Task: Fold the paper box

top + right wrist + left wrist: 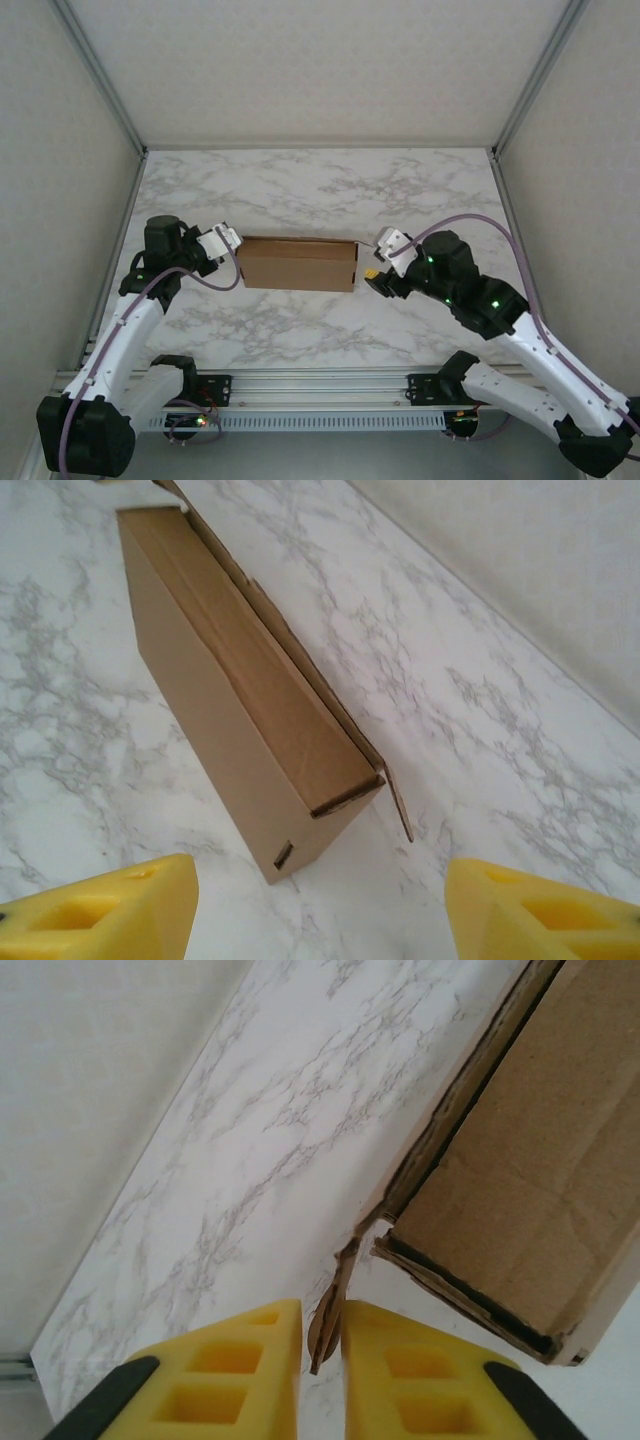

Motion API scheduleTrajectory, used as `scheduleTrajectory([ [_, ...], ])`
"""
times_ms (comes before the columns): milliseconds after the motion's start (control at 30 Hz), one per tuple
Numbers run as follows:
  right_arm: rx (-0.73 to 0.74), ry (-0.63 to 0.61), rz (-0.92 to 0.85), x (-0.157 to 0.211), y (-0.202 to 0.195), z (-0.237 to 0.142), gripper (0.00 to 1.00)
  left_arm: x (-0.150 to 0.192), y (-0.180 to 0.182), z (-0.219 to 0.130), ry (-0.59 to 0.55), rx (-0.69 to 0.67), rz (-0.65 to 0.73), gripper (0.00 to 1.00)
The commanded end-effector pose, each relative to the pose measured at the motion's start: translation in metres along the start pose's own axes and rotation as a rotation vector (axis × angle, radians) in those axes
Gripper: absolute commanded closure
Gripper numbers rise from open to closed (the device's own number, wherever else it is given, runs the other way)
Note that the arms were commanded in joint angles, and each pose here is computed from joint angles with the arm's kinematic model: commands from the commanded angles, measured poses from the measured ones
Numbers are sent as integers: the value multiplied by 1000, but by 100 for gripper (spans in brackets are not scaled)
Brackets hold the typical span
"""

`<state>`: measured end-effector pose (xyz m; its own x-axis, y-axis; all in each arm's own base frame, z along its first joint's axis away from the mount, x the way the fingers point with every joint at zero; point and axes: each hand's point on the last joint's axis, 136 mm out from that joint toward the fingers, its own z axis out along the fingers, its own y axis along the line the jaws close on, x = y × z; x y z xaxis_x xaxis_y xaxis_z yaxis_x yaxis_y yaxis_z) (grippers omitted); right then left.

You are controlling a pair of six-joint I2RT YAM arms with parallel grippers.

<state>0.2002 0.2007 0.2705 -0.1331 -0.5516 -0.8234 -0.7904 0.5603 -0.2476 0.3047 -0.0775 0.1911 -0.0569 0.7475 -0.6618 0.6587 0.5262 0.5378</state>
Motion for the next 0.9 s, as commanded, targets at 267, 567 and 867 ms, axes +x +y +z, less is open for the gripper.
scheduleTrajectory([
  [267, 24, 67, -79, -21, -30, 32, 43, -11, -2, 0, -25, 2, 13, 91],
  [567, -59, 142, -176, 0, -30, 54, 42, -6, -10, 3, -17, 15, -12, 91],
  [867, -84, 242, -197, 35, -29, 76, 43, -1, -18, 5, -11, 21, -17, 90],
])
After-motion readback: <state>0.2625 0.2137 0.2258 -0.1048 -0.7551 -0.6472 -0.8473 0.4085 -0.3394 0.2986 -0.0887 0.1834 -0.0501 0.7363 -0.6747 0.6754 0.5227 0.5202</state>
